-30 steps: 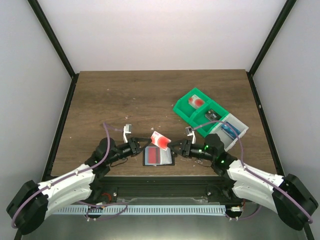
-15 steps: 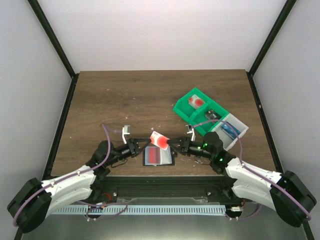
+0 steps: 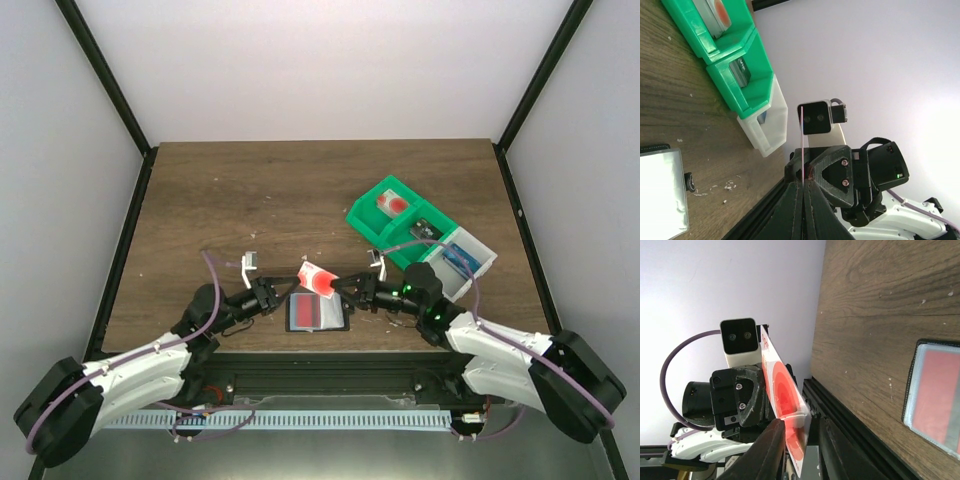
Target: Take the credit cards out of the card holder
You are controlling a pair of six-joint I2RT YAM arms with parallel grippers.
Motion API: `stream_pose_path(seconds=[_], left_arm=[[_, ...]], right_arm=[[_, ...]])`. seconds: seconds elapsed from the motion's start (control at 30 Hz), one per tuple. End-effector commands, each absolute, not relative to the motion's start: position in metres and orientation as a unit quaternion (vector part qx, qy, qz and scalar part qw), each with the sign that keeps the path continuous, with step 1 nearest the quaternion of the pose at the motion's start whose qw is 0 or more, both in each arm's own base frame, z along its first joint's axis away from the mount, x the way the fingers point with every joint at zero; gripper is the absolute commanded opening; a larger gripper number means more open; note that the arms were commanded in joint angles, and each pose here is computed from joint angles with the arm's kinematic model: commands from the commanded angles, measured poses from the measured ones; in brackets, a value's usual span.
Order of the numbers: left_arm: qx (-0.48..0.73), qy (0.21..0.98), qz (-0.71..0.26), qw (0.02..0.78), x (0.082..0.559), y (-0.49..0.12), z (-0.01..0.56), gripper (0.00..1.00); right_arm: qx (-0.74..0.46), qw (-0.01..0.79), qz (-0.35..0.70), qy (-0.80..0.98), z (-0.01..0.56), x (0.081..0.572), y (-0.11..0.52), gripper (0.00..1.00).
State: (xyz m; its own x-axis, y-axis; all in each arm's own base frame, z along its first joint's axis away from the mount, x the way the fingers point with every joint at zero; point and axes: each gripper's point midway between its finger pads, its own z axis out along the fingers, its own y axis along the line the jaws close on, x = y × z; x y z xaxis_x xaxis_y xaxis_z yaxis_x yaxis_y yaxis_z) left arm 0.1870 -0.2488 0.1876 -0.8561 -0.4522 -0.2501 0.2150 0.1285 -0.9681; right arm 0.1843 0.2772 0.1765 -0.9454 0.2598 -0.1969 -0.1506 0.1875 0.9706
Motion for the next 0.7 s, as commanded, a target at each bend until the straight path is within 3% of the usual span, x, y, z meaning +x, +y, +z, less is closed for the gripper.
stream_pose_path(seconds=[0.0,0.13,0.17,0.27,0.4,0.47,0.57,0.67], left_arm=[[-0.09,0.693,-0.663,0.27,0.189,-0.245,0.196,0.0],[-0.097,0.694,-0.658,0.275,0.192,-0.243,0.195,0.0],[-0.103,0.699,-0.651,0.277,0.194,-0.242,0.192,0.0],[-0.079,0.708,-0.641,0.287,0.192,-0.244,0.192,0.21],[-0.039,0.717,-0.631,0.294,0.187,-0.248,0.195,0.59],[-0.026,0.738,-0.609,0.291,0.186,-0.25,0.187,0.69],[-0.005,0.764,-0.576,0.291,0.187,-0.251,0.177,0.75],[0.019,0.777,-0.56,0.287,0.185,-0.253,0.173,0.99]], right_arm=[[0.017,0.168,0.668,0.724,0.207,0.183,0.287,0.19],[0.021,0.176,0.67,0.721,0.21,0.184,0.288,0.01],[0.027,0.174,0.673,0.719,0.212,0.185,0.288,0.01],[0.035,0.183,0.667,0.722,0.213,0.19,0.288,0.0],[0.036,0.217,0.63,0.745,0.211,0.203,0.285,0.01],[0.034,0.228,0.614,0.755,0.21,0.209,0.284,0.01],[0.033,0.243,0.578,0.779,0.202,0.226,0.275,0.0],[0.043,0.262,0.551,0.791,0.205,0.245,0.259,0.0]])
